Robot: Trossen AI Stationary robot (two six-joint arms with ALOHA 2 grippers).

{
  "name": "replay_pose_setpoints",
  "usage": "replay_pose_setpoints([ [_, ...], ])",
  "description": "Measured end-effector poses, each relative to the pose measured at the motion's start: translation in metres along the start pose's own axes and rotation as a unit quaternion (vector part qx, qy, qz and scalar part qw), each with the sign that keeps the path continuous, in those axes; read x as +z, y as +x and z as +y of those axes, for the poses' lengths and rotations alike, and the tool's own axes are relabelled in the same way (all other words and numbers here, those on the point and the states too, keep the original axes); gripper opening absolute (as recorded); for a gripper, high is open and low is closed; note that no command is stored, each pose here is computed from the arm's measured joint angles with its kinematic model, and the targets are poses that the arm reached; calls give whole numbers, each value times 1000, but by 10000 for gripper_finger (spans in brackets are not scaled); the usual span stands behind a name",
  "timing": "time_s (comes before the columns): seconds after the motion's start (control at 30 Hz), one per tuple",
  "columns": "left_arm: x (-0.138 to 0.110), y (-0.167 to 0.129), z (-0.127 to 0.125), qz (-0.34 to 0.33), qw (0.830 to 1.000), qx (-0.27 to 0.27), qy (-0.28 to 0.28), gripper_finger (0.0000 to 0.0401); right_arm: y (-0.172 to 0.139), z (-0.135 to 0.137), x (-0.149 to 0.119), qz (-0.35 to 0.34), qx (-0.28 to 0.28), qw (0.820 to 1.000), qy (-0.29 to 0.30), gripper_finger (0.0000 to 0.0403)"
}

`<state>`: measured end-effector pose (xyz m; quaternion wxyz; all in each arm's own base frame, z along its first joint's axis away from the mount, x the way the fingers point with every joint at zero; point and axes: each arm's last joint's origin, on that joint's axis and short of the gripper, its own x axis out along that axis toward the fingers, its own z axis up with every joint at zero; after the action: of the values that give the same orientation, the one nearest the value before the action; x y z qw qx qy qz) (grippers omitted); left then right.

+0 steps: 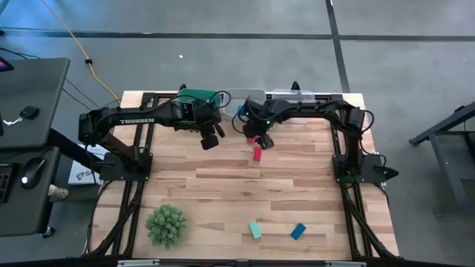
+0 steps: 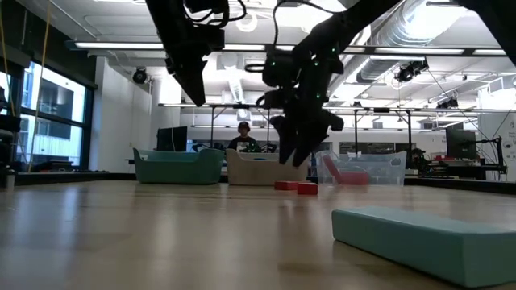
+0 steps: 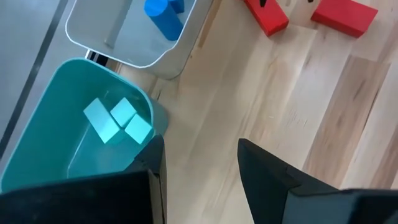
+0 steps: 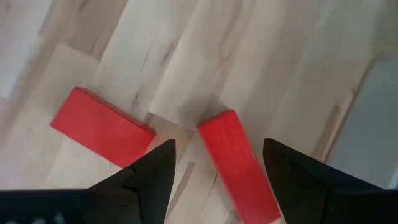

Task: Sort & place blocks by color
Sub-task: Put the left red blocks into the transparent bin

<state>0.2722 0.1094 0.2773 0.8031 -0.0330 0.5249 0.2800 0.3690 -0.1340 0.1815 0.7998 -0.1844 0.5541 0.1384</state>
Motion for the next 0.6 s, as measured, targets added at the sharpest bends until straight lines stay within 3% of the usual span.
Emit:
replay_pose_setpoints([
  [0.2, 0, 0, 0, 0, 1000, 0, -4, 115, 19, -1, -3, 18, 6, 999, -33, 232],
  [0.6, 0, 0, 0, 0, 1000, 0, -4, 115, 44, -4, -7, 47, 0, 998, -31, 232],
])
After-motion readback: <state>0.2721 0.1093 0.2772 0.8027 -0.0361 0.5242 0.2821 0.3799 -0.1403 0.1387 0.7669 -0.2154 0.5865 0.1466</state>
